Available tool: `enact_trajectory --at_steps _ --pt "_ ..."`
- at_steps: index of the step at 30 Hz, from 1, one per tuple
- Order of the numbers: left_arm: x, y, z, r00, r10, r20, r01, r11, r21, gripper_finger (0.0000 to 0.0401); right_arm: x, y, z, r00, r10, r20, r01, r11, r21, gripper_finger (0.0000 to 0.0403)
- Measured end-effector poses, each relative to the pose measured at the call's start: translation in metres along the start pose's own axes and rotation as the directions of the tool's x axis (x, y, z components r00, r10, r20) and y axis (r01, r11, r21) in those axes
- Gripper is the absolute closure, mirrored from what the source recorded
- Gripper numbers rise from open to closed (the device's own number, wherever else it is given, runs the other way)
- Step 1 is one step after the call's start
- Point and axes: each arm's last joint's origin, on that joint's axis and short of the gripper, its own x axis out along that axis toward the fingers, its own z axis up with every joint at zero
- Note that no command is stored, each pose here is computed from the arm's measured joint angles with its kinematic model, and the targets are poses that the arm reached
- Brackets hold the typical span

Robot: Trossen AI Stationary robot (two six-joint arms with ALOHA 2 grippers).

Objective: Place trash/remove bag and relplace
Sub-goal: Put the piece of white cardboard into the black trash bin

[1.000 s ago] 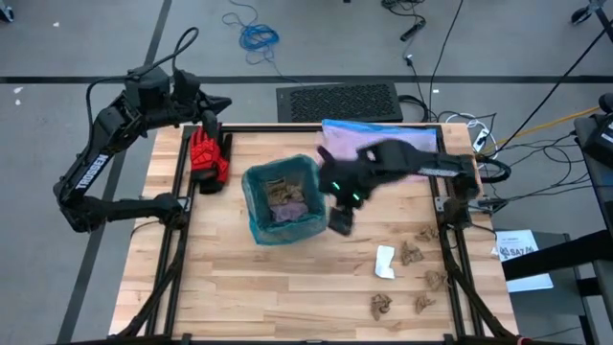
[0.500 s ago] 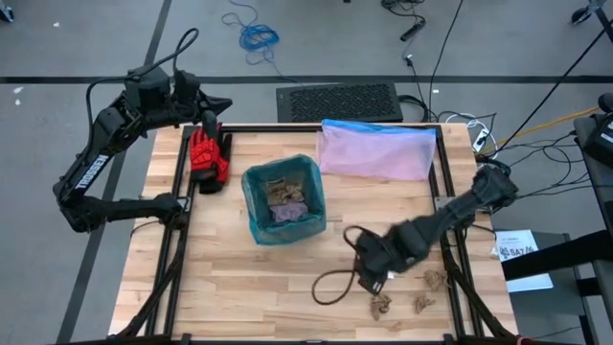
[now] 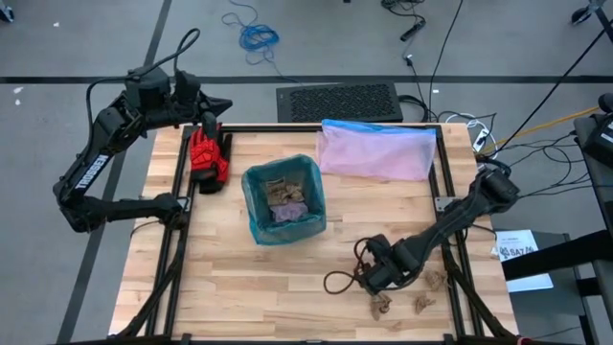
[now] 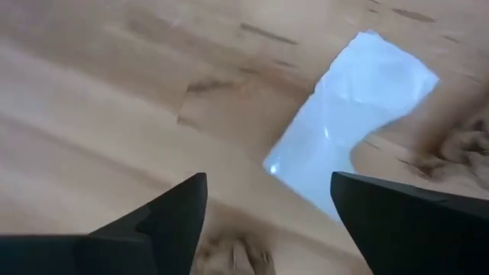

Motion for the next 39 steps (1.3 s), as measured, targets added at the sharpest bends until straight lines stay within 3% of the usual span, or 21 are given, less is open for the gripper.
enact_trajectory --at_steps 5,9,13,17,21,28,36,39 --pt "0.000 0.000 0.000 1.000 0.000 -0.001 0.000 1.000 0.022 0.0401 0.022 -0.001 0.008 0.998 0.068 0.005 -0.068 0.995 0.079 0.0123" --pt "0.000 0.000 0.000 1.000 0.000 -0.001 0.000 1.000 0.025 0.0401 0.035 -0.011 0.013 1.000 0.024 0.011 -0.026 0.984 0.175 0.0148" --pt "0.000 0.000 0.000 1.000 0.001 -0.001 0.000 1.000 0.031 0.0401 0.039 -0.018 0.014 1.000 -0.021 0.019 0.016 0.972 0.233 0.0234" --pt "0.000 0.000 0.000 1.000 0.003 -0.001 -0.003 1.000 0.031 0.0401 0.041 -0.019 0.014 1.000 -0.017 0.019 0.011 0.970 0.245 0.0370" --pt "-0.001 0.002 0.000 1.000 0.017 0.002 -0.017 0.999 0.042 0.0401 0.037 -0.012 0.017 1.000 0.028 -0.001 -0.027 0.969 0.247 0.0398" --pt "-0.001 0.006 0.001 0.999 0.039 0.008 -0.039 0.998 0.043 0.0401 -0.012 0.027 0.038 0.981 0.173 0.085 -0.187 0.960 0.208 0.0403" --pt "-0.001 0.006 0.001 0.999 0.039 0.012 -0.040 0.998 0.043 0.0401 -0.105 0.034 0.073 0.973 0.090 0.212 -0.139 0.963 0.232 0.0403" --pt "-0.001 0.006 0.001 0.999 0.039 0.012 -0.040 0.998 0.045 0.0401 -0.136 0.035 0.082 0.954 0.137 0.268 -0.183 0.971 0.155 0.0403"
